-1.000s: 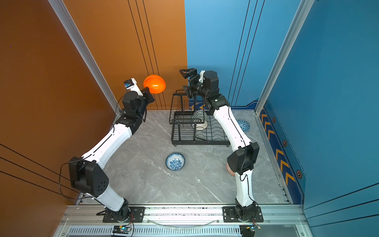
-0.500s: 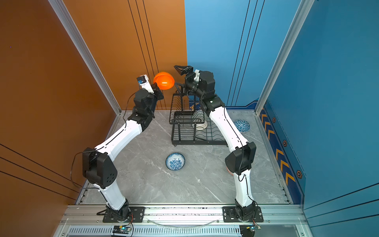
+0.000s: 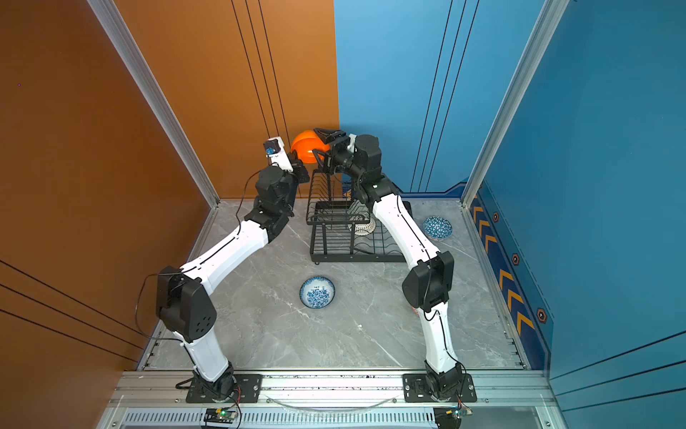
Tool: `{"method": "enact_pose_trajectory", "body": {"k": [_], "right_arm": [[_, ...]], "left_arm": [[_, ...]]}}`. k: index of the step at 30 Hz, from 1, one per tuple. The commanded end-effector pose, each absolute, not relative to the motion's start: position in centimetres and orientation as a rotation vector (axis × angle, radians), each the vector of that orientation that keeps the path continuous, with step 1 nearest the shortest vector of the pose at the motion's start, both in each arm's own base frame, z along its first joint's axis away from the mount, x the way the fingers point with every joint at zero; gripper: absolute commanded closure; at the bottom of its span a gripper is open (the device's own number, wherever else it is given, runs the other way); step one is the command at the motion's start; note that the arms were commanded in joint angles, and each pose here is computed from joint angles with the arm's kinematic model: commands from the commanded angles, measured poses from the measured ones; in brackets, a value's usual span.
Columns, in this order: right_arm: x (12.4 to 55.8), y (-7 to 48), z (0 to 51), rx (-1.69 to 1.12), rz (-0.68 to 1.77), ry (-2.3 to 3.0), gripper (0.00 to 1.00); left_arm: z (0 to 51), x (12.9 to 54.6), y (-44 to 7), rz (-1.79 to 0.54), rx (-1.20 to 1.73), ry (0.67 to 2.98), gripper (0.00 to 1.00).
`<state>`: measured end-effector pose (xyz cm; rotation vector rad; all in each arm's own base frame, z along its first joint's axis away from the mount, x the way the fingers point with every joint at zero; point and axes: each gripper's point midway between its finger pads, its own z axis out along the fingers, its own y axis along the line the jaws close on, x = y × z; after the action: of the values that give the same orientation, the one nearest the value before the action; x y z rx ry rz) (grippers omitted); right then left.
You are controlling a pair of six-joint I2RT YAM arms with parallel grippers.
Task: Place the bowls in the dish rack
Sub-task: 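Grasp the orange bowl rim with the right gripper beside the left gripper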
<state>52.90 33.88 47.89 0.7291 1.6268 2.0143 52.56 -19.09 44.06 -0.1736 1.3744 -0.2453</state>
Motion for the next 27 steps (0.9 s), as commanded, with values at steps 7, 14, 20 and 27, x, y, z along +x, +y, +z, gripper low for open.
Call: {"method": "enact_pose_trajectory", "body": {"k": [7, 14, 20, 27], "right_arm": [[53.5, 32.5, 49.7, 0.731, 2.012, 1.532, 0.61], [53.8, 32.2, 49.4, 0.741, 2.001, 1.544, 0.82], [53.6, 32.2, 49.3, 0.738, 1.99, 1.557, 0.91], [53.3, 32.3, 49.3, 0.708, 1.984, 1.578, 1.0]], "left_arm": [[45.6, 50.9, -19.9, -0.202, -0.187, 1.316, 1.0], [45.3, 50.3, -20.6, -0.178, -0.161, 1.325, 1.0], [45.3, 49.7, -20.8, -0.151, -0.15, 1.326, 1.0], [45.6, 49.4, -20.3, -0.135, -0.159, 1.321, 0.95]]}}
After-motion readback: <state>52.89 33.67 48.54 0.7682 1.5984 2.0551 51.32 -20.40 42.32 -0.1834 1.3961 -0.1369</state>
